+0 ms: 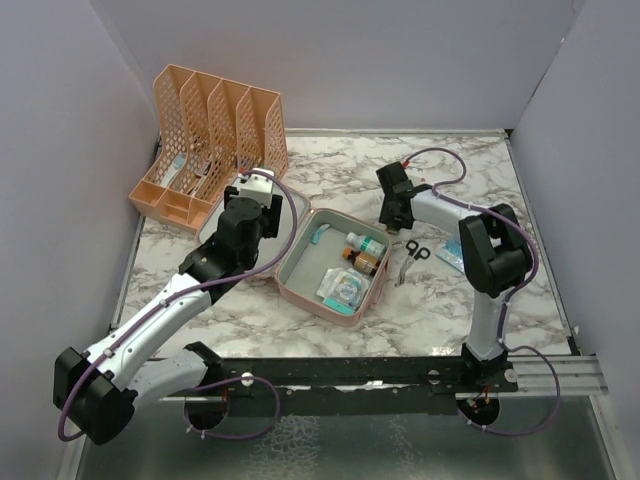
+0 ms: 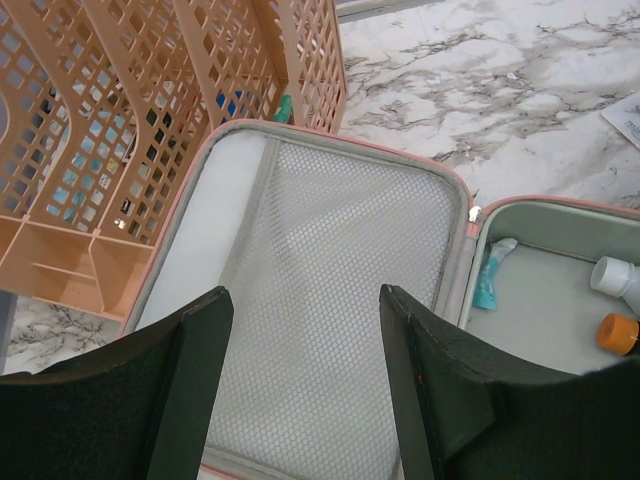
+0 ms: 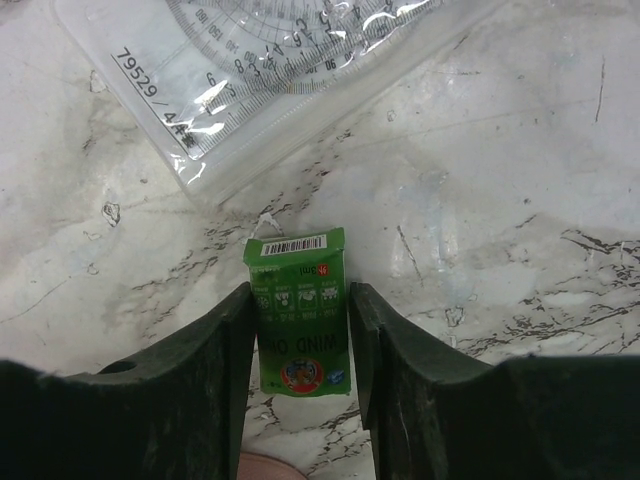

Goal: Organize the medicine kit

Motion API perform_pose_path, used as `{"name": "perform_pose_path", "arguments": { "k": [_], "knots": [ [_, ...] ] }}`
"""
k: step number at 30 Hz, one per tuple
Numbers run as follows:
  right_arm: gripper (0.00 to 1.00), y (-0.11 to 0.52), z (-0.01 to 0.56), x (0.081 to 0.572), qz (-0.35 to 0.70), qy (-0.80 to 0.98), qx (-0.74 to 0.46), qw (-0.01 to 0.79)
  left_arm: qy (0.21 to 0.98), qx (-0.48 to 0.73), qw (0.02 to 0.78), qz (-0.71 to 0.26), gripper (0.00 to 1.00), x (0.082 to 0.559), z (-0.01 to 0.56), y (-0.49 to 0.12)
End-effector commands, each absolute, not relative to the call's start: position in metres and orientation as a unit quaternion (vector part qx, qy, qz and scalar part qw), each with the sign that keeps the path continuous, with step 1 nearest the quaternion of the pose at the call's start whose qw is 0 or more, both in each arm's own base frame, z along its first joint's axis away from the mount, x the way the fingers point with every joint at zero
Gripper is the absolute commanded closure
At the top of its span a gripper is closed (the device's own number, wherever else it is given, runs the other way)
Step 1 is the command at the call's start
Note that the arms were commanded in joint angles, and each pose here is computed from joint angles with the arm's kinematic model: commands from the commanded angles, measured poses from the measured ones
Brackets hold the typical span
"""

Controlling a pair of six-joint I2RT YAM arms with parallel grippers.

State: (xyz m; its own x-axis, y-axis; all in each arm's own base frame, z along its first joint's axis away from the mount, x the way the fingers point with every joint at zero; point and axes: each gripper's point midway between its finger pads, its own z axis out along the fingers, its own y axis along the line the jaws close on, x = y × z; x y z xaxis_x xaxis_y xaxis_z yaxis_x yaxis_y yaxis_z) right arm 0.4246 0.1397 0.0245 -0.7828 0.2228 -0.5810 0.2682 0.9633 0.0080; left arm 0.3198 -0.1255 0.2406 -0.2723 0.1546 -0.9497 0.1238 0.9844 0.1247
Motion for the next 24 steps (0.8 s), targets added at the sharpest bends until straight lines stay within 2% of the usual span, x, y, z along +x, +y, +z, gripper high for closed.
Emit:
{"name": "perform_pose_path", "arguments": {
  "k": [1,12,19,24],
  "knots": [
    [0.59,0.135,0.049,0.427,-0.029,0.933,0.134,0.334,0.792,0.077,0.606,-0.003,0.36,0.32,0.246,-0.127],
    [0.6,0.132,0.104,0.424,0.0,0.911,0.148,0.385,0.789,0.068,0.609,-0.047,0.36,0.315,0.256,-0.137],
    [0.41,0.129,0.082,0.421,-0.021,0.921,0.156,0.356,0.791,0.071,0.606,-0.049,0.36,0.314,0.254,-0.138],
    [0.39,0.128,0.058,0.422,-0.024,0.931,0.152,0.331,0.792,0.071,0.604,-0.052,0.36,0.313,0.252,-0.139]
  ]
}}
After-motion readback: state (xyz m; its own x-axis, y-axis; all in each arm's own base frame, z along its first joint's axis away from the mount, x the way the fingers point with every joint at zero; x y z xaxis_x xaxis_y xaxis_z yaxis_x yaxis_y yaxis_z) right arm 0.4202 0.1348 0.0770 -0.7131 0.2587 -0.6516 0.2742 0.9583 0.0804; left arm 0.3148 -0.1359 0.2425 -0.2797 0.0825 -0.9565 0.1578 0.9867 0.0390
